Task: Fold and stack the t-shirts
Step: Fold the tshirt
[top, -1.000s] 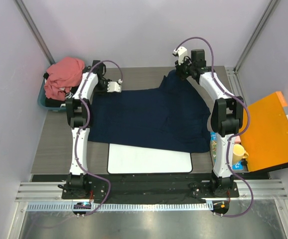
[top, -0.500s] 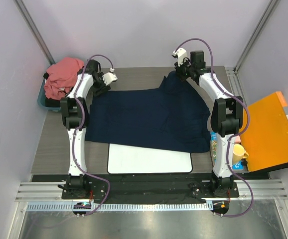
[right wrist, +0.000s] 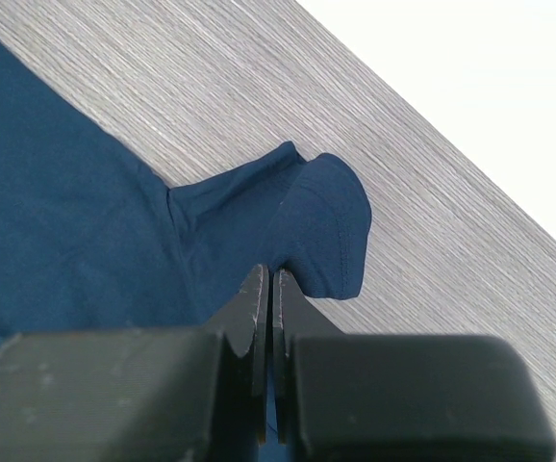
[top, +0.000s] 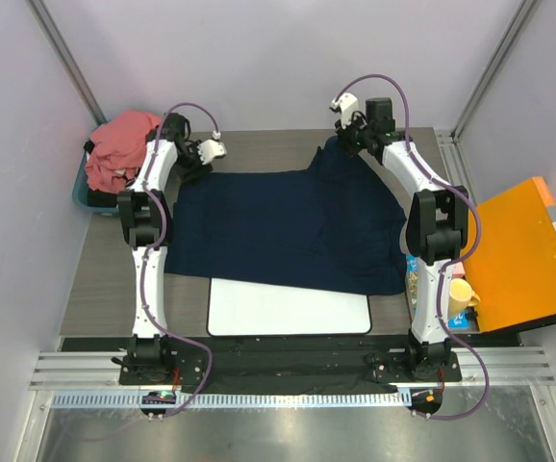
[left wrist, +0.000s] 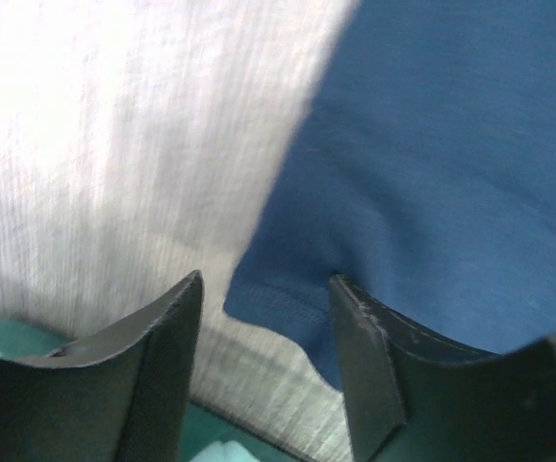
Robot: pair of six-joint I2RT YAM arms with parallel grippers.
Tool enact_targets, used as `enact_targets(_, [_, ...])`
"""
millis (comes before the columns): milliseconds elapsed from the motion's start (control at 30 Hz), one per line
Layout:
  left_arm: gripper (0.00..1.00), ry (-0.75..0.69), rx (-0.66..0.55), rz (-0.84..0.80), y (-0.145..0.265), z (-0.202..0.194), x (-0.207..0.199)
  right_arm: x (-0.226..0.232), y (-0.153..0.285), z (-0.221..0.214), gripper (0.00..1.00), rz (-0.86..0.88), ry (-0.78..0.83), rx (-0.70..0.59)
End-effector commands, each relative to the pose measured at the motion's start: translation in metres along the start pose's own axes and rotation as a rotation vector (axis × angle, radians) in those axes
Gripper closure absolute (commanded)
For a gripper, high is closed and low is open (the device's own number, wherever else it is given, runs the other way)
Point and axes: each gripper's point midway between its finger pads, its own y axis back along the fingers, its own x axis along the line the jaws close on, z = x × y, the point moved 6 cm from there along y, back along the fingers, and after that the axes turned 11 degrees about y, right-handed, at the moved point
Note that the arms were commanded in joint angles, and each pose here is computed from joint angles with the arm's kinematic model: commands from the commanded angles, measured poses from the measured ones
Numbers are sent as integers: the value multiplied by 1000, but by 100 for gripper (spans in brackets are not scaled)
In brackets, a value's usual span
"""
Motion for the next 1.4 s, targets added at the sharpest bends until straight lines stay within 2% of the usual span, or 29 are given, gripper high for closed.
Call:
enact_targets(0, [45, -24, 90, -363, -31, -37, -64, -14, 28, 51, 99, -74, 81, -117])
enact_targets(200, [47, -23, 136, -448, -33, -49, -78, -12, 28, 53, 99, -72, 85, -121])
enact_targets(433, [52, -7, 134, -409, -37, -47, -70, -10, 31, 61, 99, -73, 109, -129])
enact_targets(500, [65, -12, 146, -389, -38, -50, -67, -10, 32, 64, 99, -77, 117, -133])
enact_targets(633, [81, -13, 151, -383, -40, -52, -65, -9, 34, 68, 99, -80, 120, -136])
enact_targets(667, [92, -15, 157, -391, -40, -52, -66, -8, 35, 69, 99, -80, 122, -138])
enact_targets(700, [98, -15, 161, -392, -39, -53, -66, -8, 37, 70, 99, -81, 123, -140])
enact_targets(733, [100, -18, 156, -387, -38, -51, -64, -7, 38, 72, 99, -82, 125, -142])
enact_targets(967, [100, -14, 167, -369, -38, -52, -63, -6, 49, 79, 99, -91, 125, -149])
enact_targets(1367, [100, -19, 10, -218, 58, 0, -39, -1, 65, 85, 99, -104, 139, -159])
